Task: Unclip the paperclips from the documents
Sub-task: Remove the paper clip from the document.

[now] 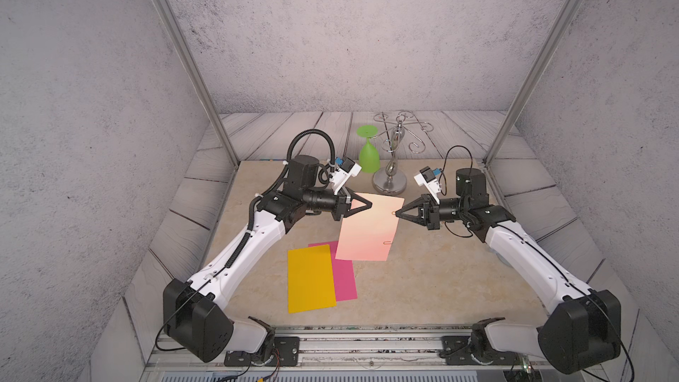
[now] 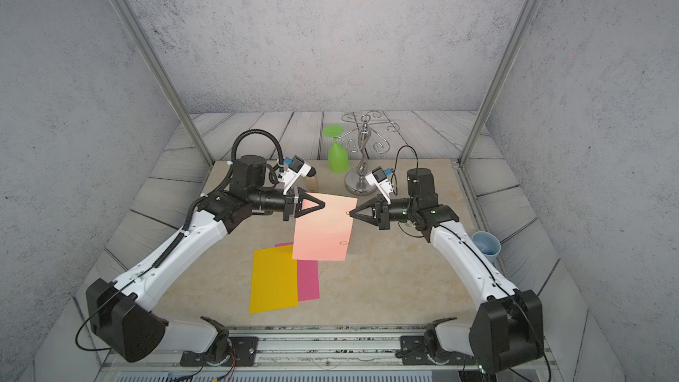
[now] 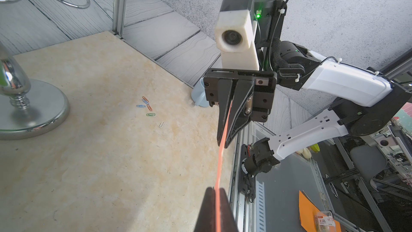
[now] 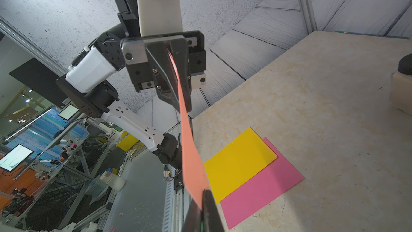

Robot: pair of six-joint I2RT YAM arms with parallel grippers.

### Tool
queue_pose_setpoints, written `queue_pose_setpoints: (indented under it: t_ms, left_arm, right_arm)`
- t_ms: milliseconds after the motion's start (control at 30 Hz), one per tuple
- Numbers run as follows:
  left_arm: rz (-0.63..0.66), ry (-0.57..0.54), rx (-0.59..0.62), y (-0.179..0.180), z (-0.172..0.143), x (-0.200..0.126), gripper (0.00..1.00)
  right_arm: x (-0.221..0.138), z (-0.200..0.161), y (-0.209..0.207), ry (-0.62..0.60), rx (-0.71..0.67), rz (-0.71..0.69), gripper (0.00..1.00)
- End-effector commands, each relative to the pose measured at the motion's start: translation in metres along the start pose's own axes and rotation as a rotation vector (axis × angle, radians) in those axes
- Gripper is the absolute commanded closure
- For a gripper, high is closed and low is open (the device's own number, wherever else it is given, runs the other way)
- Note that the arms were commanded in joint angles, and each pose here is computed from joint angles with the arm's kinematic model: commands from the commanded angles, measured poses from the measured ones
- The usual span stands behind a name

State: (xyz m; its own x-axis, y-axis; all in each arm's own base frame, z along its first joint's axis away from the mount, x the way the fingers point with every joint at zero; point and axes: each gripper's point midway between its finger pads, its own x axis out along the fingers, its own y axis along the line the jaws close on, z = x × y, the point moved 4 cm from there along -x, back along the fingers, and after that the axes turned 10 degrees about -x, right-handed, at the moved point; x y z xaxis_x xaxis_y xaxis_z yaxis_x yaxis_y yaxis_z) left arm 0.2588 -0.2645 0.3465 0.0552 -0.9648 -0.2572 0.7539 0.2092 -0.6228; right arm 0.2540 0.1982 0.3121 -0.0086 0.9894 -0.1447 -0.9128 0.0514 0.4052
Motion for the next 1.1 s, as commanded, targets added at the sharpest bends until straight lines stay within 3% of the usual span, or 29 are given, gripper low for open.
queue_pose_setpoints:
  t_ms: [0,1067]
  left_arm:
    - [0.005,-0.017,0.027,-0.0035,0.001,-0.0097,1.0]
    - [0.009,-0.017,0.024,-0.0021,-0.0003,-0.0109,1.0]
  right_arm:
    - [-0.001,0.0037,-0.0047,0.003,-0.006,-0.019,0.93]
    - [-0.003,0.0031,-0.0066,0.004,-0.001,-0.034,0.91]
